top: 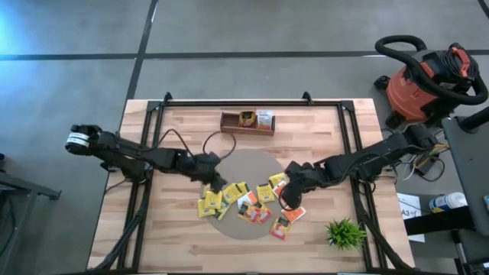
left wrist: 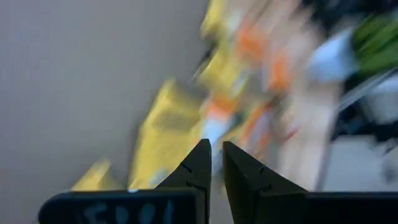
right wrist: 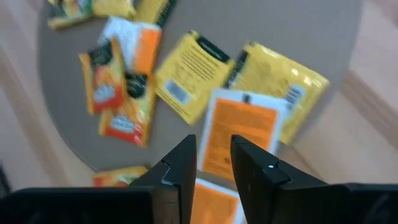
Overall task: Pick & Place Tea
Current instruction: Put the yellow tea bag into the left compartment of the wooden organizer
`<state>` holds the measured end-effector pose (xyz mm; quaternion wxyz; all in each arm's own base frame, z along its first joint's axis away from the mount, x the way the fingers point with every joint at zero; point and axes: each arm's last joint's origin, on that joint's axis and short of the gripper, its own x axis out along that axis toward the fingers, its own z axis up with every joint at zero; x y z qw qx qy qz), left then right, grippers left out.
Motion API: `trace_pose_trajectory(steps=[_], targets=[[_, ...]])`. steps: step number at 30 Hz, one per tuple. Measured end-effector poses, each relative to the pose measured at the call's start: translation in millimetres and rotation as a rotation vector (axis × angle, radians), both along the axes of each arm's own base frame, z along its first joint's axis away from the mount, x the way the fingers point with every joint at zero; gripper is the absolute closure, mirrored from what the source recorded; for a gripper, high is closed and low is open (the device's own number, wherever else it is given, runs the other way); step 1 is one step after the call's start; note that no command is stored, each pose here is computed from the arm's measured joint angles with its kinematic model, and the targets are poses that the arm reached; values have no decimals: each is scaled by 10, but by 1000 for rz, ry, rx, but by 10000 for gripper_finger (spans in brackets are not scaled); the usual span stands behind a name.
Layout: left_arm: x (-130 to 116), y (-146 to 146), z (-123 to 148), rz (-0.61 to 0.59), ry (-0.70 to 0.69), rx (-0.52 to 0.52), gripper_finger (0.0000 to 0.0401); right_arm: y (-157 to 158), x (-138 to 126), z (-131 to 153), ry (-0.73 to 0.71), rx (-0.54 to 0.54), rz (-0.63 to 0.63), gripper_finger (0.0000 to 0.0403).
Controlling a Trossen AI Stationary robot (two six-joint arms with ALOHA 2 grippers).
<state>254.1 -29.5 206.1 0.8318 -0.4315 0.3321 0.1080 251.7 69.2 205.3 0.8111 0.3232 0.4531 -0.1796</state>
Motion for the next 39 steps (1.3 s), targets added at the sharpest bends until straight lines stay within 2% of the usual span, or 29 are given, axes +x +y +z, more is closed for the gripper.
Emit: trace_pose_trajectory(steps=[4, 7, 12, 16, 19, 23, 29, 33, 39], targets=[[-199, -66, -165, -43, 267, 14, 366, -58, 130, -30, -55, 28, -29, 306], [-309, -127, -206, -68, 372, 28, 366, -144, 232, -76, -81, 64, -61, 309], [-336, -195, -148, -130, 324, 75, 366, -273, 412, -135, -164, 113, -122, 306], [-292, -141, -117, -133, 251, 181, 366, -309, 596, -152, -292, 164, -60, 297], [-237, -86, -101, -145, 198, 217, 362, -311, 703, -193, -359, 188, -41, 289], [-168, -29, -80, -172, 135, 249, 339, -328, 797, -328, -316, 195, -53, 275], [-82, -3, -77, -251, 40, 303, 305, -290, 1001, -440, -273, 246, -3, 249], [-19, -34, -162, -318, -13, 270, 303, -278, 1177, -465, -268, 236, 9, 239], [83, -88, -410, -355, 56, 154, 303, -271, 1439, -514, -185, 157, 94, 242]])
